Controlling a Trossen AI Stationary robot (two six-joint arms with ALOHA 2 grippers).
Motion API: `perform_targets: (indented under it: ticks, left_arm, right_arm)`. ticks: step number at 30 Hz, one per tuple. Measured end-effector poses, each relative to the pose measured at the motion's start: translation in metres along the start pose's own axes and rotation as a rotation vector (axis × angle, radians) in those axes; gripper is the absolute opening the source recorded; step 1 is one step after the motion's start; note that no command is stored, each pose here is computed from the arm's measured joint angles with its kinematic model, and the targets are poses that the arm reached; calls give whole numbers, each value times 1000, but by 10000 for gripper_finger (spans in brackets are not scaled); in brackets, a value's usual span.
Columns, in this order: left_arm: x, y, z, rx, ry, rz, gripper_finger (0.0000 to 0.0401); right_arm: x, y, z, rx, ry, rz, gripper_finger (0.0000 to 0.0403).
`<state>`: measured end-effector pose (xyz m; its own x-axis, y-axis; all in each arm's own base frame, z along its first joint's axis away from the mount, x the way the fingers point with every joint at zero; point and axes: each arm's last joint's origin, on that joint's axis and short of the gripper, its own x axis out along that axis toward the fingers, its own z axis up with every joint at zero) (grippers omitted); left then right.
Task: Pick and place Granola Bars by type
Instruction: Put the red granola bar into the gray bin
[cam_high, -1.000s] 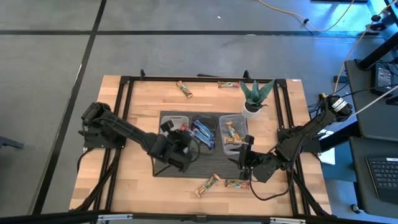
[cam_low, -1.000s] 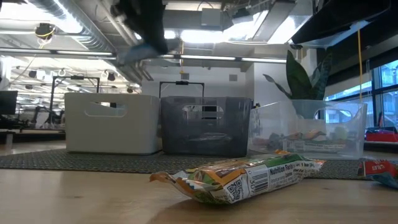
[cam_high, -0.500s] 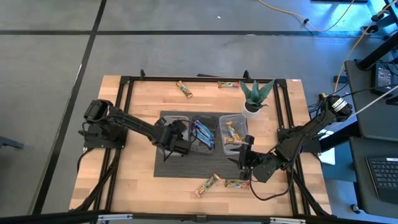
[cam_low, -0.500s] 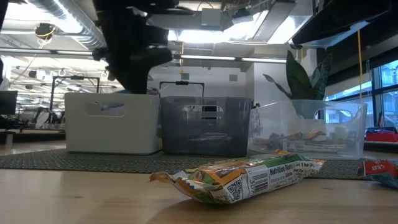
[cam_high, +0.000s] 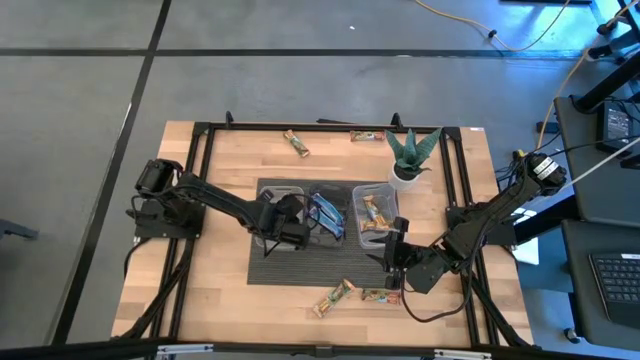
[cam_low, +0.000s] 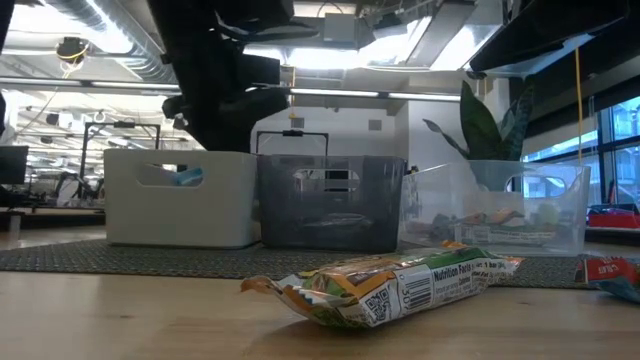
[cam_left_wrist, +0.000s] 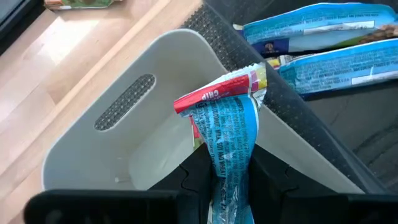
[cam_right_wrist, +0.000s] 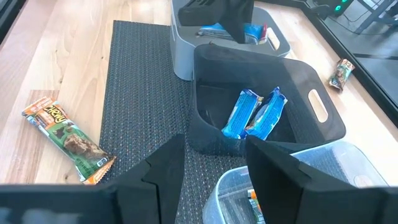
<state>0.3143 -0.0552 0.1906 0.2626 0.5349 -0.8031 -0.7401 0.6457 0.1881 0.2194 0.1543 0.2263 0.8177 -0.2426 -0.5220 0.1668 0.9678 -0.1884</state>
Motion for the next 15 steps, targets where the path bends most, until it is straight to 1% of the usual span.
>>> perform_targets:
  ticks: [9, 15]
  left_arm:
    - [0, 0, 0, 1, -13, 8, 73]
    - [0, 0, 0, 1, -15, 8, 91]
  right_arm:
    - [0, 0, 0, 0, 0, 0, 172]
    - [0, 0, 0, 0, 0, 0, 172]
